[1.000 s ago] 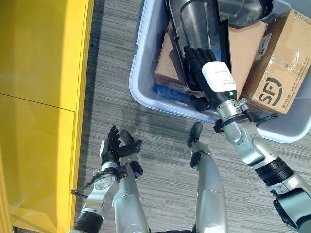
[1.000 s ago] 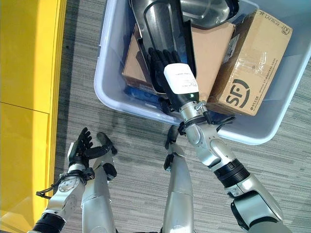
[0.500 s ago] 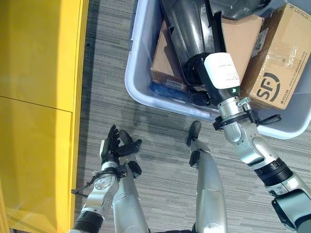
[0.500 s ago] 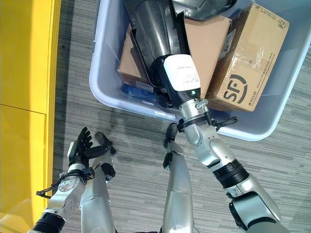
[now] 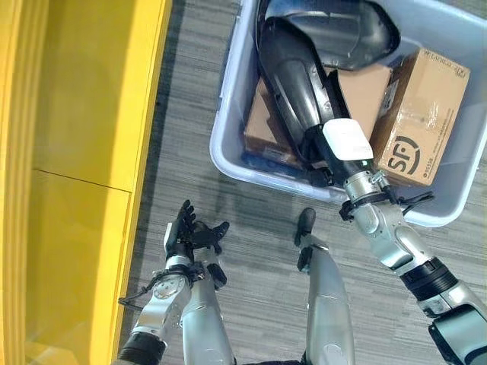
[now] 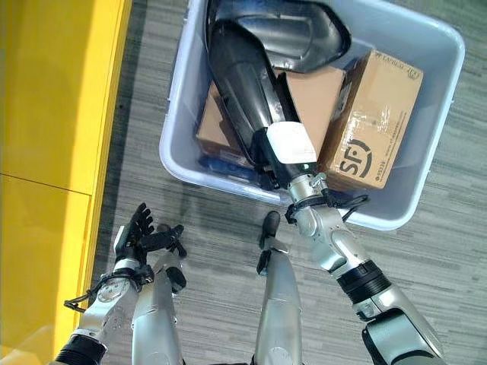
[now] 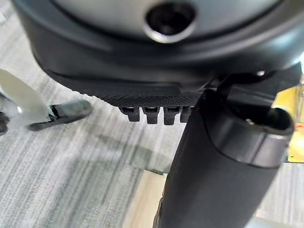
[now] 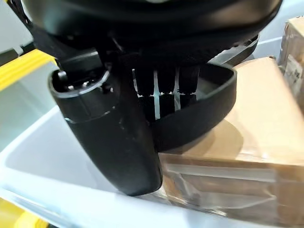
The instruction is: Move parts from the plastic box to the shelf.
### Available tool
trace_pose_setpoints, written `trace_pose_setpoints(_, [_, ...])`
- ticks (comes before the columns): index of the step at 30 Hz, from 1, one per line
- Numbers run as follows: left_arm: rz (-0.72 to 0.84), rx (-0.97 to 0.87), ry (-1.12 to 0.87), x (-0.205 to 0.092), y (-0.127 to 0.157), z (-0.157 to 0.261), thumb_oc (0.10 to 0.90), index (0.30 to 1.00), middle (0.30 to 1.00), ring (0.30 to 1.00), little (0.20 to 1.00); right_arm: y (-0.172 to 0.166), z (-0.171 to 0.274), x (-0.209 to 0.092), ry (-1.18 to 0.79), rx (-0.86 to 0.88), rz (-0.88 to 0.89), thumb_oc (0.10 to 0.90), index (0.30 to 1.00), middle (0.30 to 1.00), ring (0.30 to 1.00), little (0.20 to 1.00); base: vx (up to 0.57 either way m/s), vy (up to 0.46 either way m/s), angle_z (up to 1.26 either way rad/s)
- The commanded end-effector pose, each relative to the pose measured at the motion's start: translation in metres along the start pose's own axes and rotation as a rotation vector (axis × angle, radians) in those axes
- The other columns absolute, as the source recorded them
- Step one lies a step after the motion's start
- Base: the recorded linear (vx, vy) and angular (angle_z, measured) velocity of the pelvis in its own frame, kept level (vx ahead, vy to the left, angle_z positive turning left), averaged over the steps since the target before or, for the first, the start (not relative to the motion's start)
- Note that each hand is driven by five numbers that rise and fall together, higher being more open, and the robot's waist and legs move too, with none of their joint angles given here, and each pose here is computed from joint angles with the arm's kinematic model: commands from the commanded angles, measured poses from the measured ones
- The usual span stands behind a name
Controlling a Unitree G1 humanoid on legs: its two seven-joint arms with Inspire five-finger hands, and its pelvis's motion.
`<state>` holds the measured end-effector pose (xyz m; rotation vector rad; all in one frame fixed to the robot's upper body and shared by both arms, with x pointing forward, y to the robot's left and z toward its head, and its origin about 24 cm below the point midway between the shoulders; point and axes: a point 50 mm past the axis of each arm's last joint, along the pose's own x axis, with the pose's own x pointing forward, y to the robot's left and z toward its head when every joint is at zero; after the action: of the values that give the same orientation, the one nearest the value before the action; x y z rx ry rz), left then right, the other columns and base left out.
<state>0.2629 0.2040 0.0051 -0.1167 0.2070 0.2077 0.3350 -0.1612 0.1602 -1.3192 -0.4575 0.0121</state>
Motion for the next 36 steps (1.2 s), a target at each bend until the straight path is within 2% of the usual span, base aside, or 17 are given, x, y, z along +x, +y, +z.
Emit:
trace_pose_setpoints(1, [-0.037,-0.003,-0.068,-0.007,0.0,0.007,0.9,1.0,1.0,1.0,1.0,-0.028,0.007,-0.001,-0.092,-0.002,-0.1,0.4,0.3,0.3,0.3,0.3,0.0,0.0,0.0])
trace_pose_setpoints(7, [-0.09,0.003,-0.072,-0.006,-0.008,0.009,0.9,1.0,1.0,1.0,1.0,-0.036,0.001,-0.004,-0.085,0.002,-0.109,0.4,0.3,0.3,0.3,0.3,0.06,-0.016,0.02])
trace_pose_setpoints(19, [-0.146,-0.012,0.009,-0.012,-0.009,-0.012,0.9,1.0,1.0,1.0,1.0,-0.022,-0.016,-0.011,-0.026,-0.006,-0.041,0.4,0.3,0.3,0.3,0.3,0.1,-0.018,0.02])
trace_pose_setpoints(36, [-0.206,-0.002,0.19,-0.036,-0.007,-0.056,0.9,1.0,1.0,1.0,1.0,-0.002,-0.043,-0.041,0.07,0.005,0.065,0.4,0.3,0.3,0.3,0.3,0.04,-0.043,-0.08])
